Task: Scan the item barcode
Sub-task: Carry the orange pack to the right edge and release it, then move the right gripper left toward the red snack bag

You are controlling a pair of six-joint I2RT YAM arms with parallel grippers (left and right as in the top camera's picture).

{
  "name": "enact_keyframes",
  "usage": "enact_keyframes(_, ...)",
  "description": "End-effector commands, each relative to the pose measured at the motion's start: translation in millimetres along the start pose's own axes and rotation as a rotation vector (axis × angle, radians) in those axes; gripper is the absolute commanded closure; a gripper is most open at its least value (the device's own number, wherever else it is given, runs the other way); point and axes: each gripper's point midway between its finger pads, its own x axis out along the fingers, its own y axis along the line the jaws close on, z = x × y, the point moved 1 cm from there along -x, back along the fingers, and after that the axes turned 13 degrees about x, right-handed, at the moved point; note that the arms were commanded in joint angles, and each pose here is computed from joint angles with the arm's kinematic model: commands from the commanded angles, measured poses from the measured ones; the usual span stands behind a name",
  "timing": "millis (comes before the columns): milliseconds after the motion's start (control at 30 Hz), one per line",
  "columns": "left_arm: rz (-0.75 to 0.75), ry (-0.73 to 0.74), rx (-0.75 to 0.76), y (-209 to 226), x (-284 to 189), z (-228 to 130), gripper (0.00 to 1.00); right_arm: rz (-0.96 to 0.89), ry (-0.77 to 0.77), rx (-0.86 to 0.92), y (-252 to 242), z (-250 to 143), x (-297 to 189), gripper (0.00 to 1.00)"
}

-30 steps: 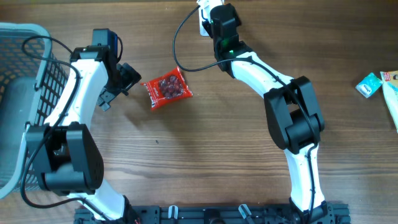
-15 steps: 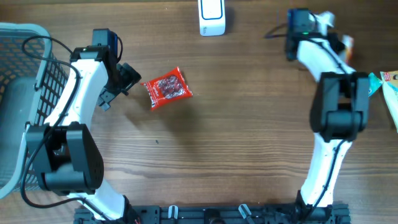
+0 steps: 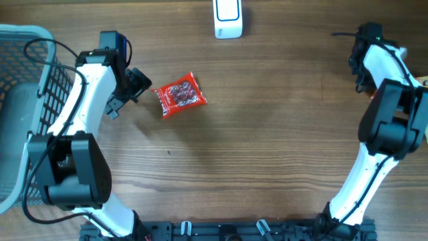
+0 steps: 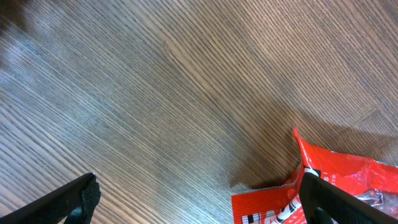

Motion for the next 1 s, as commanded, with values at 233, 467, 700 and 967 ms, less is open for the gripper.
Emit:
enact_keyframes(233, 0.011, 0.005, -0.013, 3, 3, 0, 0.00, 0.673, 0.064, 0.206, 5, 48, -127, 0.86)
enact_keyframes(467, 0.011, 0.005, -0.013, 3, 3, 0, 0.00, 0.320, 0.101, 0.156, -5, -23, -32, 0.96)
enact_keyframes(700, 0.011, 0.005, -0.013, 3, 3, 0, 0.00, 0.091, 0.042, 0.166, -58, -11, -8, 0.96)
enact_keyframes(967, 0.011, 0.005, -0.014, 3, 3, 0, 0.00, 0.921, 0.090, -0.131, 62, -12, -72, 0.94)
